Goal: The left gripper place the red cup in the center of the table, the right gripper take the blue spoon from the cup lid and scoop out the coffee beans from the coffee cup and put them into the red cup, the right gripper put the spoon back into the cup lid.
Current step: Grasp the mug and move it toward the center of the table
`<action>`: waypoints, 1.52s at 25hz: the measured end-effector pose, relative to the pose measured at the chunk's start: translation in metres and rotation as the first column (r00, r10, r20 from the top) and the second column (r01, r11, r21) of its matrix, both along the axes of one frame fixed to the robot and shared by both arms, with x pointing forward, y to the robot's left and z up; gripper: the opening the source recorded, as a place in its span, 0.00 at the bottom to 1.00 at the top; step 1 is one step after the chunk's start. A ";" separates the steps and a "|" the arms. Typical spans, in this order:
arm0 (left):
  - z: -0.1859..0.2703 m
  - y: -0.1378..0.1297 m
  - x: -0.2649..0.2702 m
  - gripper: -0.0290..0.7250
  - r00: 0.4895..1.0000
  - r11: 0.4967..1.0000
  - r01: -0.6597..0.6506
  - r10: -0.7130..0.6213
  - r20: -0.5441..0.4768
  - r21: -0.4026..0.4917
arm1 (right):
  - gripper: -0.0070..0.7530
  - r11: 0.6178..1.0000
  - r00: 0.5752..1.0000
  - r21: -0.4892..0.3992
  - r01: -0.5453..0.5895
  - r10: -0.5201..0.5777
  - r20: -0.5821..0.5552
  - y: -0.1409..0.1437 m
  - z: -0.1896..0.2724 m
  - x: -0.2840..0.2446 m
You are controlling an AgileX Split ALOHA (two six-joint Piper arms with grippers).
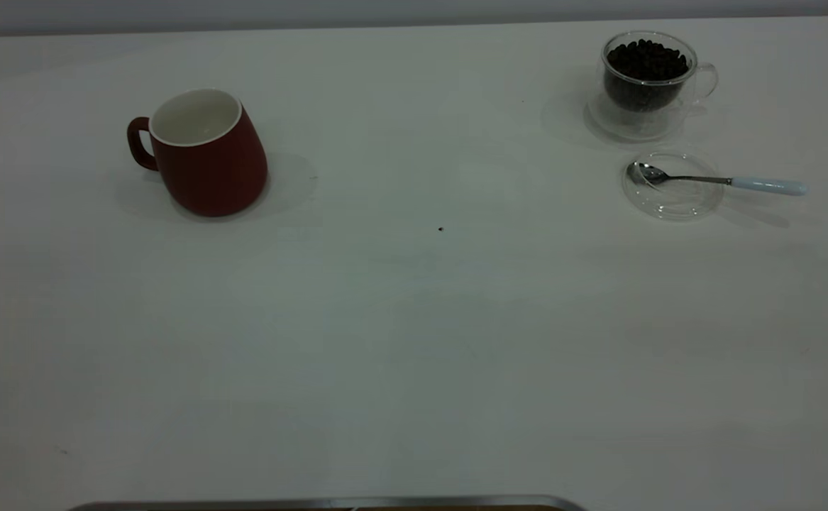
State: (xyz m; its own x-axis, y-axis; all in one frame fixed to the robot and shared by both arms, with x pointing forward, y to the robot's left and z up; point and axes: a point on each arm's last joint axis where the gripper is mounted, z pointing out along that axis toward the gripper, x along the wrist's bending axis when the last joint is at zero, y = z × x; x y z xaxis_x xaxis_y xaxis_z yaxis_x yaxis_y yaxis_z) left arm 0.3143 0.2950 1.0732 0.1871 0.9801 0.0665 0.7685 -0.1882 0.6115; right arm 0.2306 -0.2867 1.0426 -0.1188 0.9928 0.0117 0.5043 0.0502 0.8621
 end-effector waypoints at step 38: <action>-0.178 -0.033 0.354 0.72 0.449 0.416 0.890 -0.718 -0.533 0.189 | 0.33 1.000 1.000 0.001 -0.001 0.001 0.000 0.000 0.000 0.000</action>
State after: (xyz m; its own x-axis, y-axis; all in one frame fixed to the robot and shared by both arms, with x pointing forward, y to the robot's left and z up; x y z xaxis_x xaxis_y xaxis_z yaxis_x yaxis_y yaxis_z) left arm 0.6682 0.2620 0.8954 0.9615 0.2363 0.1403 0.2300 -0.9714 0.0595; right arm 0.2306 -0.2867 1.0426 -0.1194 0.9928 0.0126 0.5042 0.0497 0.8621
